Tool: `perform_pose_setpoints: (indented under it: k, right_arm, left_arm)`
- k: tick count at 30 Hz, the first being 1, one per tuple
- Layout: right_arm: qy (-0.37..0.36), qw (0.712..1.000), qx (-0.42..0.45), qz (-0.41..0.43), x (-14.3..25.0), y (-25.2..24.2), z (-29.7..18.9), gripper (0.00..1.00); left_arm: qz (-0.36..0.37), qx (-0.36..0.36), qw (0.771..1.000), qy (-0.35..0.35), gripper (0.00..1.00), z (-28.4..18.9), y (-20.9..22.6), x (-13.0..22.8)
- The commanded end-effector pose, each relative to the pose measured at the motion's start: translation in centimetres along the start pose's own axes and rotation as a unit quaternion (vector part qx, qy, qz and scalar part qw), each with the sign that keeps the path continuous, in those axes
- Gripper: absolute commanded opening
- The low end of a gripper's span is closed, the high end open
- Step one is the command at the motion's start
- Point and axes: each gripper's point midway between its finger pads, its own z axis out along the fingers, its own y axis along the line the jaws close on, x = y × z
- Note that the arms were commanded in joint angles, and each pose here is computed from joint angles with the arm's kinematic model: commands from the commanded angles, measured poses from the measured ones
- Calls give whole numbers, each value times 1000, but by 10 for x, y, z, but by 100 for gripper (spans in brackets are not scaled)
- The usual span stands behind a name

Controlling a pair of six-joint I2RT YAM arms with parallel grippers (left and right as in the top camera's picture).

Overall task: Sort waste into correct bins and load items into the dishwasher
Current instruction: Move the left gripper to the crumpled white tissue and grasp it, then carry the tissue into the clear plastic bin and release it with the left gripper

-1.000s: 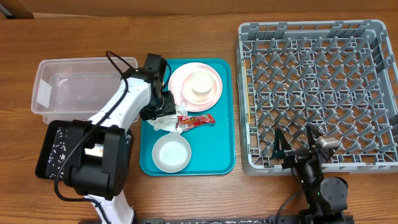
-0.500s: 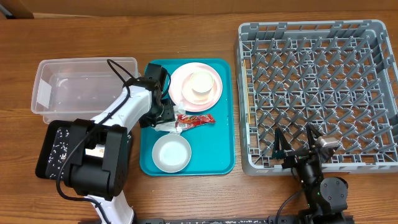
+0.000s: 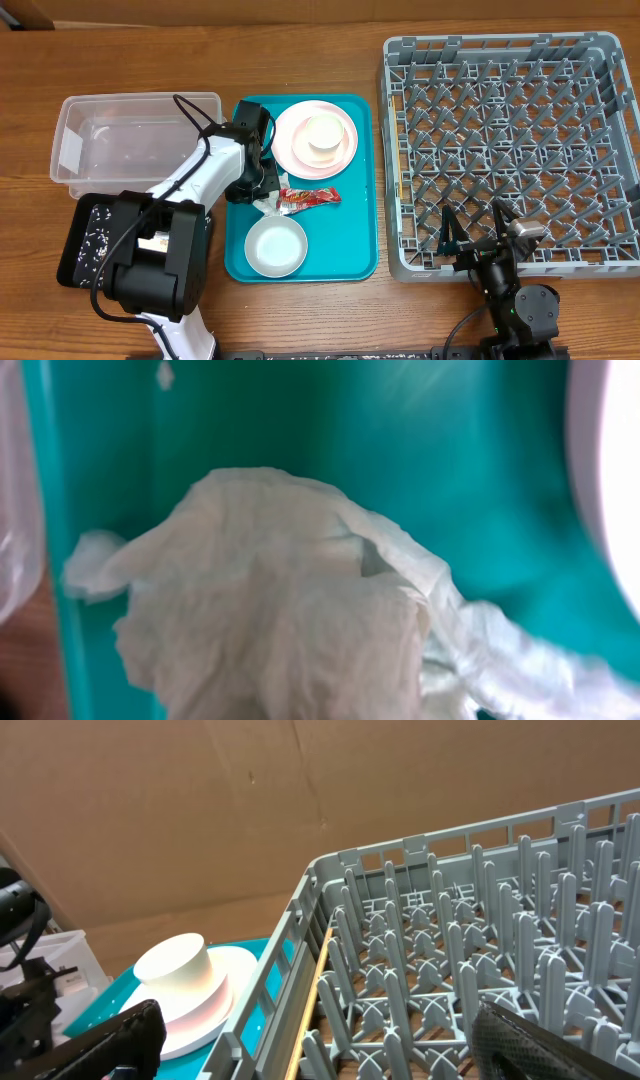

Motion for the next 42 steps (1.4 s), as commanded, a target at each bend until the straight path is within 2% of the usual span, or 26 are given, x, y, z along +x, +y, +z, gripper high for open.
perform_pose_setpoints:
  k: [1,7,15,20,24,30,42]
  right_arm:
    - [-2,1000,1,0,2,-1,0,100]
    - [-2,1000,2,0,2,-1,0,100]
    - [-2,1000,2,0,2,-1,0,100]
    - [-2,1000,2,0,2,-1,0,100]
    - [-2,1000,2,0,2,-1,0,100]
    - [-2,1000,2,0,2,-1,0,100]
    - [-2,1000,2,0,2,-1,0,100]
  left_arm:
    - [2,23,998,-56,4,-44,-14,-32]
    - [14,34,993,-114,4,-109,-20,-54]
    - [-13,-78,979,-188,4,-164,28,-67]
    - [-65,-119,973,-186,4,-168,65,-68]
    - [-122,-124,969,-178,4,-166,94,-70]
    - [-169,-134,961,-172,6,-162,131,-74]
    - [-192,-132,954,-188,7,-154,146,-85]
